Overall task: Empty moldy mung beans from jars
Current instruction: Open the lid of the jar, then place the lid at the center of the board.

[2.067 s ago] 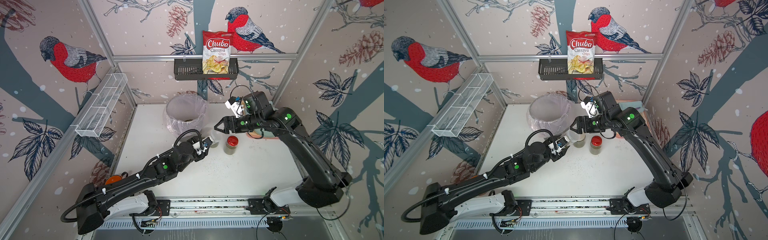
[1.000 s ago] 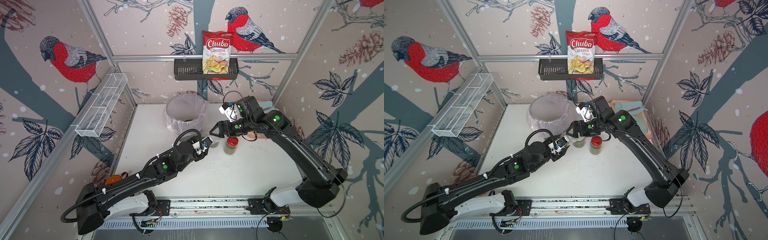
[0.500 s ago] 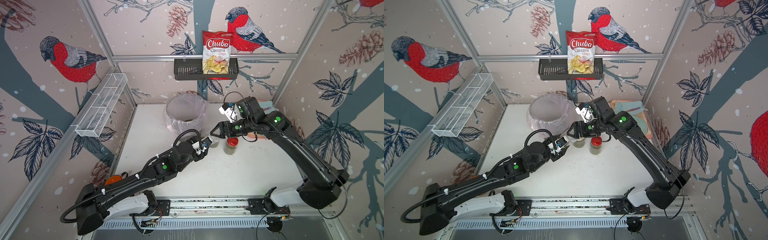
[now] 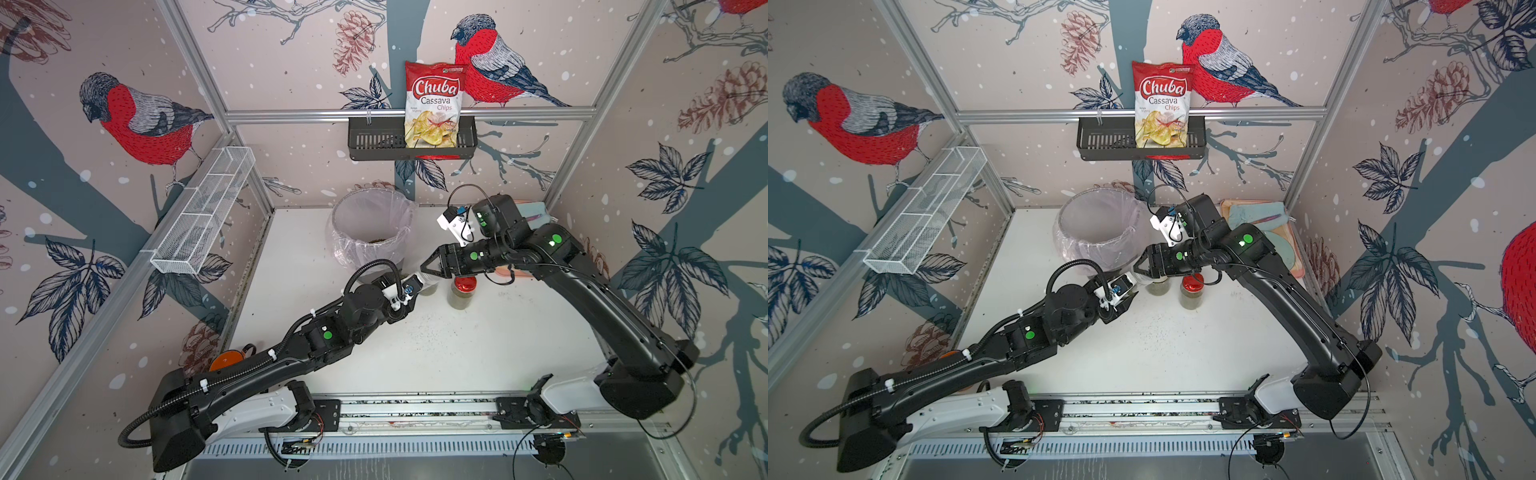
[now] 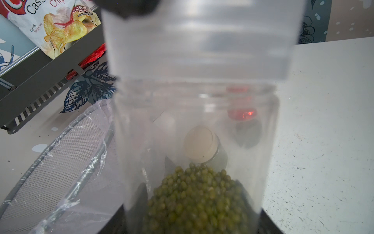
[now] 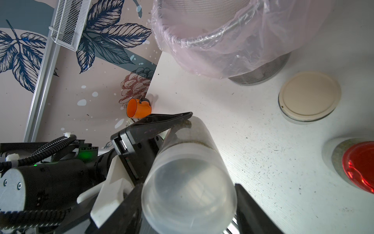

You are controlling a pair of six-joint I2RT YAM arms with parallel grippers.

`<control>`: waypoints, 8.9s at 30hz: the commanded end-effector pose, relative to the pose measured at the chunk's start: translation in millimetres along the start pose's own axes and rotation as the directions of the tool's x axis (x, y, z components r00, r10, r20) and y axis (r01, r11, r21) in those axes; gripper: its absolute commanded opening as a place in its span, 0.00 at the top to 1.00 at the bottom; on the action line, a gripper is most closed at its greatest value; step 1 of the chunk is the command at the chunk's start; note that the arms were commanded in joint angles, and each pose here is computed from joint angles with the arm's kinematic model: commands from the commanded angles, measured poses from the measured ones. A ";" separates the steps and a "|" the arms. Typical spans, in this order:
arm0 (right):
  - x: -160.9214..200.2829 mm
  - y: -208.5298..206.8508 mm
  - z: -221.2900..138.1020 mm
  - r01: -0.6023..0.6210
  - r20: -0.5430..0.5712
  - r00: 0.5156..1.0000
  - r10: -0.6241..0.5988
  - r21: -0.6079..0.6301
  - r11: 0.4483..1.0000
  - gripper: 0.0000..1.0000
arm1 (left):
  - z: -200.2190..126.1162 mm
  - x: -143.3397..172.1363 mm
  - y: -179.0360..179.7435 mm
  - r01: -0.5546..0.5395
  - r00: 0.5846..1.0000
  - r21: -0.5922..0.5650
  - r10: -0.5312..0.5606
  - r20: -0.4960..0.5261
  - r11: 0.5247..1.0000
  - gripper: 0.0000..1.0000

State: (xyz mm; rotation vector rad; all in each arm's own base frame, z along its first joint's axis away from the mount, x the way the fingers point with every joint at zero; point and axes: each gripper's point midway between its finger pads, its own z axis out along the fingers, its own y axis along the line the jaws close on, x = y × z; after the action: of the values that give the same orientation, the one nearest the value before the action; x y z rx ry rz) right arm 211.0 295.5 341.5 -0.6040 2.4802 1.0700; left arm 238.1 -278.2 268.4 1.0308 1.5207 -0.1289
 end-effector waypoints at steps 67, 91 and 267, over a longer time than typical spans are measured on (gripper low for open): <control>8.6 -8.6 -9.0 0.043 0.035 0.998 -0.045 0.049 0.998 0.18 | -5.9 -22.7 13.9 0.036 0.996 -0.044 -0.032 0.085 0.998 1.00; 1.1 11.1 -0.4 0.079 0.042 0.996 -0.079 -0.012 0.997 0.22 | -7.2 -27.3 15.5 0.036 0.994 -0.046 -0.031 0.101 0.998 1.00; -206.5 -308.7 61.0 -0.235 0.375 0.927 0.003 0.573 0.785 0.18 | -33.6 -60.8 99.1 0.078 0.993 -0.189 -0.059 0.101 0.979 1.00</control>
State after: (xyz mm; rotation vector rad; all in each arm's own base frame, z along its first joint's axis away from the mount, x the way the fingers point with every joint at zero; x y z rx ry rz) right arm 557.8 203.3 197.3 -0.0464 2.4146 0.3285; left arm 262.6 -235.6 363.9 0.8378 1.4773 -0.1146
